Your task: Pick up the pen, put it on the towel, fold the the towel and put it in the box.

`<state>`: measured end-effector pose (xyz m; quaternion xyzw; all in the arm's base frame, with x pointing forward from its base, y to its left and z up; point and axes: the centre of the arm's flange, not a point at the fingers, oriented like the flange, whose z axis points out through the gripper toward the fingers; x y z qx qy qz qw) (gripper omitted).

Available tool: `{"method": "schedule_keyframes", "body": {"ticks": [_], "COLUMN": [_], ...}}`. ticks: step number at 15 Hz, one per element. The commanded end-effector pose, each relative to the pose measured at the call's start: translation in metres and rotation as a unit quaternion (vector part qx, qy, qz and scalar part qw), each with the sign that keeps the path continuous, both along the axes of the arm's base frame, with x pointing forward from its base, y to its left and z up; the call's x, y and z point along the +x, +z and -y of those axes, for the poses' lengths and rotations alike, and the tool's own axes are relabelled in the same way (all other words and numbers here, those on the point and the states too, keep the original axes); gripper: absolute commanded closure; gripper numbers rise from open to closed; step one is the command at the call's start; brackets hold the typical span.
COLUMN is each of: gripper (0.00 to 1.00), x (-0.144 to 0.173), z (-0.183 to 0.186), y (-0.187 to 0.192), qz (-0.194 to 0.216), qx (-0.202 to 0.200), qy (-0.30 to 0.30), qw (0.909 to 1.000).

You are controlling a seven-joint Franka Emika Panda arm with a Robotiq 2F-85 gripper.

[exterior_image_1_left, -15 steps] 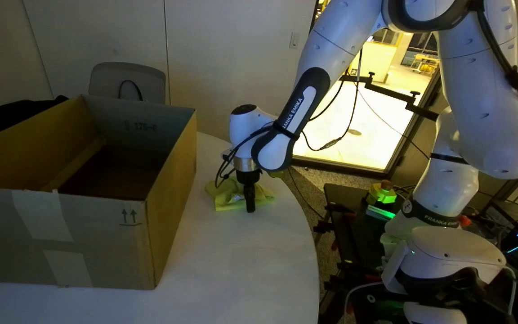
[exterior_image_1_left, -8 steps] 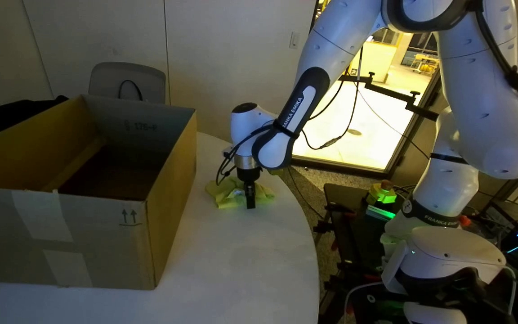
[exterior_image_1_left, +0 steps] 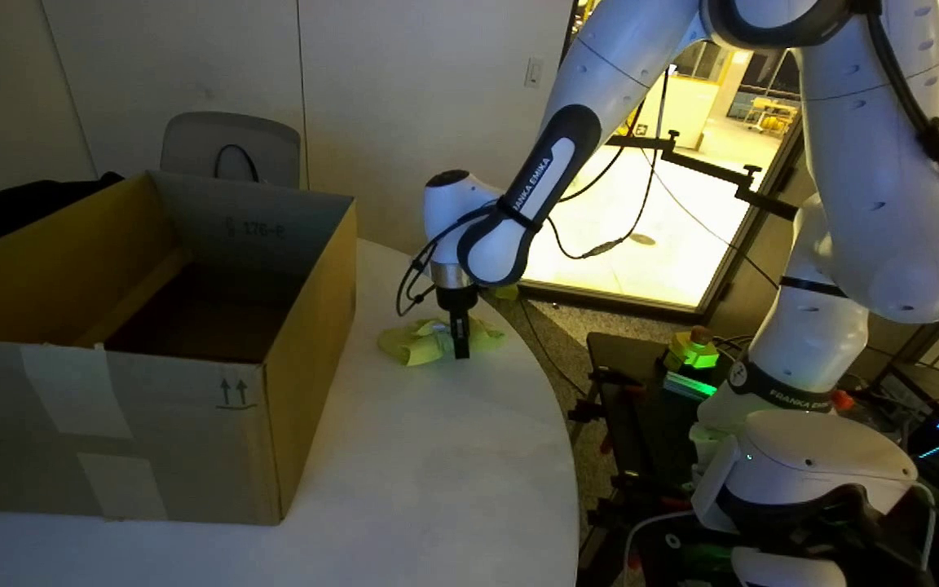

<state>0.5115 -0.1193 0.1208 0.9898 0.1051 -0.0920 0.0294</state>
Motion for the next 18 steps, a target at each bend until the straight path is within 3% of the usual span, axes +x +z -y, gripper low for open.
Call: {"method": "schedule_keyframes", "body": {"ticks": [1,5,10,13,18], "gripper": [0.85,0.87,0.87,0.87,0.87], "x": [0.001,0.014,0.048,0.079,0.13], "z": [0.02,0.024,0.01,-0.012,-0.061], "y": [0.079,0.163,0.249,0.278,0.314], "qz": [0.018,0.082,0.176,0.241,0.34], "qx": [-0.004,-0.01,0.002,0.021,0.063], "qy": [-0.004,-0.026,-0.044,-0.075,-0.124], "qw": [0.9998,0.9963,0.9833,0.9673,0.9301]}}
